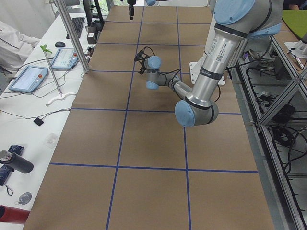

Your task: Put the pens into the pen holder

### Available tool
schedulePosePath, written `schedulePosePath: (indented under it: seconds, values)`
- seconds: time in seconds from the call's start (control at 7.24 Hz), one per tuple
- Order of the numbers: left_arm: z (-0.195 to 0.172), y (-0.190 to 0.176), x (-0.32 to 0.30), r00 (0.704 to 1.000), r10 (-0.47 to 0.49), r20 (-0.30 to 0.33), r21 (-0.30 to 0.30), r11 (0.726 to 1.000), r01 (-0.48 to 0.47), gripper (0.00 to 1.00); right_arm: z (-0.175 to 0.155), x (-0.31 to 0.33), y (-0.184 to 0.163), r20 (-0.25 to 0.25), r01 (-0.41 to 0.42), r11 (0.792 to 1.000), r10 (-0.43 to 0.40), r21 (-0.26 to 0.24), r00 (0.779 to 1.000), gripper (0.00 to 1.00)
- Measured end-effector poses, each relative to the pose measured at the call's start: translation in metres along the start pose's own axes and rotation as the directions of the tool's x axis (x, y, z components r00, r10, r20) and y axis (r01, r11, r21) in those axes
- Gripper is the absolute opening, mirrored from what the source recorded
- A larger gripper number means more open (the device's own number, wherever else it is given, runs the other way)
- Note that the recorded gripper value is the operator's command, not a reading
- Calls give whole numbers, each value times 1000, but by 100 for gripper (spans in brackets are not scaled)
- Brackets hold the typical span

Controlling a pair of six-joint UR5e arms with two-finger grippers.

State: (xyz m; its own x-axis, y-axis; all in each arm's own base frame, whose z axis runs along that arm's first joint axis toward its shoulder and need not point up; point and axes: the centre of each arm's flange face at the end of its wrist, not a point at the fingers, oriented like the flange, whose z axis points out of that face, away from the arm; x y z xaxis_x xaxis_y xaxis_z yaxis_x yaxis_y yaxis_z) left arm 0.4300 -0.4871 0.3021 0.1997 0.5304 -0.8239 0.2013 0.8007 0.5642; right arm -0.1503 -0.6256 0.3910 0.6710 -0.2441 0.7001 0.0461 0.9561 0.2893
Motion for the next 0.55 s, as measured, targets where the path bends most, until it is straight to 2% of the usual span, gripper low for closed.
schedulePosePath:
  seconds: [0.14, 0.28, 0.55]
  values:
    - [-47, -27, -50, 997, -57, 57, -77, 995, 61, 100, 0, 38, 8, -17, 17, 1000, -18, -12, 1000, 100]
    - [-91, -47, -87, 991, -105, 87, -117, 986, 115, 100, 1, 73, 22, -34, 12, 1000, -12, -24, 999, 100]
    - [-161, -46, -152, 986, -101, 130, -153, 981, 120, 100, -5, 146, 63, -72, -49, 998, 46, -31, 996, 100]
